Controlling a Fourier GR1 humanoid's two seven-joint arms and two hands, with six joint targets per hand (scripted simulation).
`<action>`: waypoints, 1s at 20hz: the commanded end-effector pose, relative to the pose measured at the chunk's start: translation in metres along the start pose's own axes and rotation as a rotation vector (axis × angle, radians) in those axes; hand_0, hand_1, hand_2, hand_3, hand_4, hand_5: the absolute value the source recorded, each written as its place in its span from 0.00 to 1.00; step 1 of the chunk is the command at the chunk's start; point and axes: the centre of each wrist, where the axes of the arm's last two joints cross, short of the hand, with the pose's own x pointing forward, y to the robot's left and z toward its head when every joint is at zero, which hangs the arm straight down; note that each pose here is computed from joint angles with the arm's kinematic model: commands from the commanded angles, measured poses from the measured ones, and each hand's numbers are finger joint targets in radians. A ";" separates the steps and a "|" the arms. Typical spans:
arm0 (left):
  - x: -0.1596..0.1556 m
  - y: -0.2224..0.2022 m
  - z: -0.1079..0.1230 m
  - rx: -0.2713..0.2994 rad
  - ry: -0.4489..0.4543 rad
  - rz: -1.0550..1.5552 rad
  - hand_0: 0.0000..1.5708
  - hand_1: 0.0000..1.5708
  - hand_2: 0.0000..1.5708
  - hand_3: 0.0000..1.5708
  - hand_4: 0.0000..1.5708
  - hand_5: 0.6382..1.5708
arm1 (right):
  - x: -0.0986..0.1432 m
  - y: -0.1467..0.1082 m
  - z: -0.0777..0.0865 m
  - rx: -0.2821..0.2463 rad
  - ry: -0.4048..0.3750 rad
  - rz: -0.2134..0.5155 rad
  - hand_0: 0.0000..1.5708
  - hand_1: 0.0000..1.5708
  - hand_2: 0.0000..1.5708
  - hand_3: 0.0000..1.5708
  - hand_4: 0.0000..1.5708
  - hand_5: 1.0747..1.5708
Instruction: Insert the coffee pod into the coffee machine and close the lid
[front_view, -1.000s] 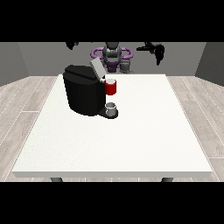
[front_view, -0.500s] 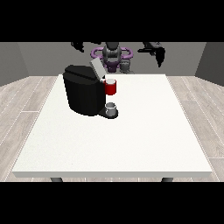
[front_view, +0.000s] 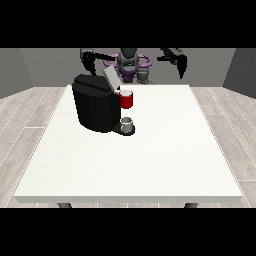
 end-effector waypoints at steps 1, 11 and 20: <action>-0.005 0.037 0.022 0.053 -0.042 -0.048 0.00 0.00 0.00 0.00 0.00 1.00 | 0.013 0.010 -0.012 0.037 -0.029 0.007 0.00 0.00 0.00 0.00 0.00 1.00; 0.026 0.007 0.015 0.046 -0.035 -0.018 0.00 0.00 0.00 0.00 0.00 1.00 | 0.010 0.041 -0.036 0.067 -0.010 0.049 0.00 0.00 0.00 0.00 0.00 1.00; 0.006 0.016 0.022 0.131 -0.025 -0.050 0.00 0.00 0.00 0.00 0.00 1.00 | 0.018 0.039 -0.044 0.145 -0.037 0.038 0.00 0.00 0.00 0.00 0.00 1.00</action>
